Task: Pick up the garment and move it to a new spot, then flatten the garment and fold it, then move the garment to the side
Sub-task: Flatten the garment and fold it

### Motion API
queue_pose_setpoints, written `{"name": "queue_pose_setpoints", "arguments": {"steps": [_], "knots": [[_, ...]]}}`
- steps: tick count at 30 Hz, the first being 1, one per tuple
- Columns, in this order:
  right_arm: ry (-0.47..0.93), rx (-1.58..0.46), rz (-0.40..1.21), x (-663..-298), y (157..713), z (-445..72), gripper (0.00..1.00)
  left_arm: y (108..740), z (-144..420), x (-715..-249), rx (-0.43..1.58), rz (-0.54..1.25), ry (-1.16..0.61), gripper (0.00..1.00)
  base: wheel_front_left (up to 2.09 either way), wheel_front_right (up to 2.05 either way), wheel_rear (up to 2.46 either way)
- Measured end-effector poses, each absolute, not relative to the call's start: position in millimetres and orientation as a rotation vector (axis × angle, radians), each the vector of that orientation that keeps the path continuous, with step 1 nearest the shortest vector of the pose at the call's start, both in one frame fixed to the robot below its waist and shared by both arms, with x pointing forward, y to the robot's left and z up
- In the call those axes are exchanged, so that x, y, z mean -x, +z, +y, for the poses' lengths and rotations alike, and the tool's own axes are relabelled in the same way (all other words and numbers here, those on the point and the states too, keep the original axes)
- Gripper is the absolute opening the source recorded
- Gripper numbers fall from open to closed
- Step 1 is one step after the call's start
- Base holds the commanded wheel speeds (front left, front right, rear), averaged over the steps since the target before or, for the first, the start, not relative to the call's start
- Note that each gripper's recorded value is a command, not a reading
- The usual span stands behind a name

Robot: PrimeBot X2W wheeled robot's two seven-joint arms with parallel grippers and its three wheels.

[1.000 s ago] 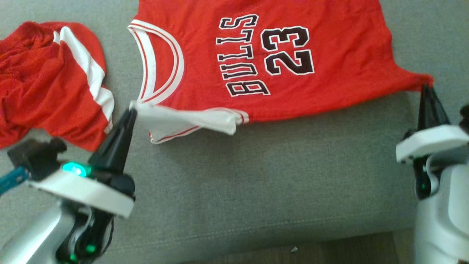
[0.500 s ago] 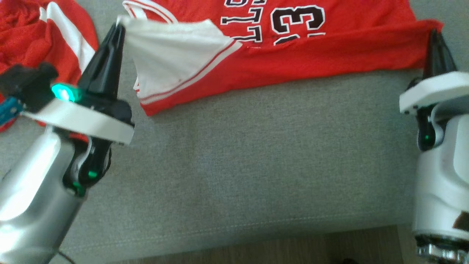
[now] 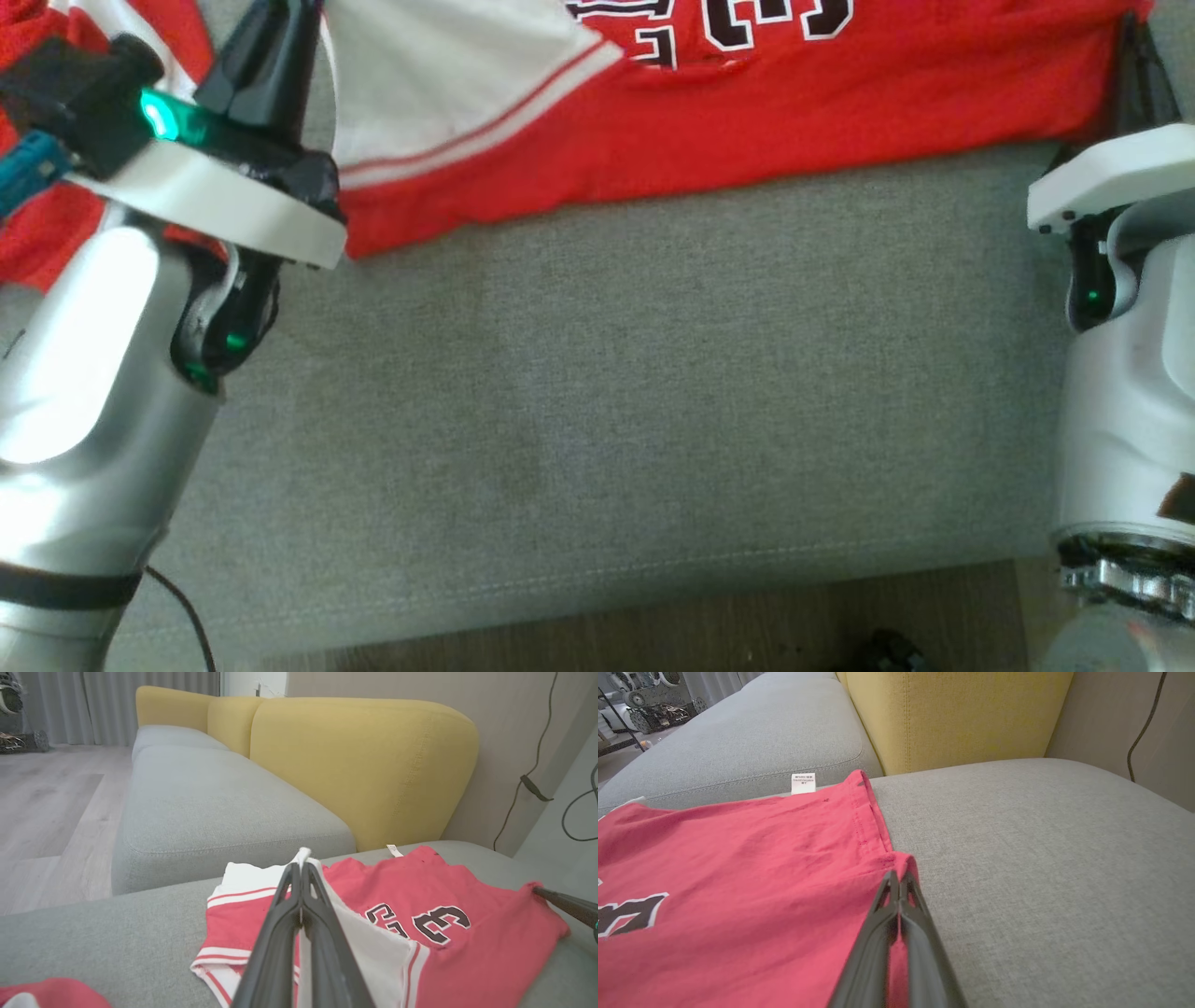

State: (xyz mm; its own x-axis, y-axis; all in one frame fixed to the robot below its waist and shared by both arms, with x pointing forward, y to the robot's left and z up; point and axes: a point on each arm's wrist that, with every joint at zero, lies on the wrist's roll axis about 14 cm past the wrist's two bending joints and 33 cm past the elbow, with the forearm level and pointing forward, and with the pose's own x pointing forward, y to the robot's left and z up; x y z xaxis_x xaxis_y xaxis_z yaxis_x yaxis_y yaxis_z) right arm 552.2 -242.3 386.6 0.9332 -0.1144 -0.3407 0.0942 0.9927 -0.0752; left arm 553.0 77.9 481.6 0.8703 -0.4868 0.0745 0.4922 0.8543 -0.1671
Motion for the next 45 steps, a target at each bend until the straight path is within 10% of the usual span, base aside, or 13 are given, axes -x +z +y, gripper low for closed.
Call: {"name": "queue_pose_setpoints", "arguments": {"steps": [3,4,5,7,9,22,33,34,36,45], "knots": [[-0.101,0.057,0.351,-553,385,-241,0.0,482,80,-557,0.198,-0.041,-0.489,0.0,0.0,0.0,0.0],[-0.098,0.054,0.354,-552,383,-240,0.33,476,82,-557,0.196,-0.024,-0.48,0.0,0.0,0.0,0.0],[-0.095,0.05,0.35,-551,383,-239,1.0,468,85,-555,0.19,0.001,-0.471,0.0,0.0,0.0,0.0],[-0.096,0.047,0.328,-549,386,-239,1.0,454,90,-548,0.198,0.044,-0.441,0.0,0.0,0.0,0.0],[-0.086,0.046,0.315,-547,389,-236,1.0,446,95,-540,0.211,0.073,-0.407,1.0,0.0,0.0,0.0],[-0.085,-0.009,0.322,-513,389,-233,1.0,389,91,-441,0.286,0.34,-0.369,1.0,0.0,0.0,0.0],[-0.077,0.003,0.328,-511,389,-233,1.0,380,88,-458,0.171,0.346,-0.409,0.98,0.0,0.0,0.0],[-0.08,0.003,0.331,-511,389,-234,1.0,377,87,-457,0.168,0.355,-0.416,0.47,0.0,0.0,0.0],[-0.083,0.002,0.336,-512,388,-235,1.0,374,87,-456,0.166,0.364,-0.42,0.06,0.0,0.0,0.0],[-0.105,-0.029,0.46,-504,365,-237,1.0,368,89,-454,0.157,0.386,-0.44,0.0,0.0,0.0,0.0]]}}
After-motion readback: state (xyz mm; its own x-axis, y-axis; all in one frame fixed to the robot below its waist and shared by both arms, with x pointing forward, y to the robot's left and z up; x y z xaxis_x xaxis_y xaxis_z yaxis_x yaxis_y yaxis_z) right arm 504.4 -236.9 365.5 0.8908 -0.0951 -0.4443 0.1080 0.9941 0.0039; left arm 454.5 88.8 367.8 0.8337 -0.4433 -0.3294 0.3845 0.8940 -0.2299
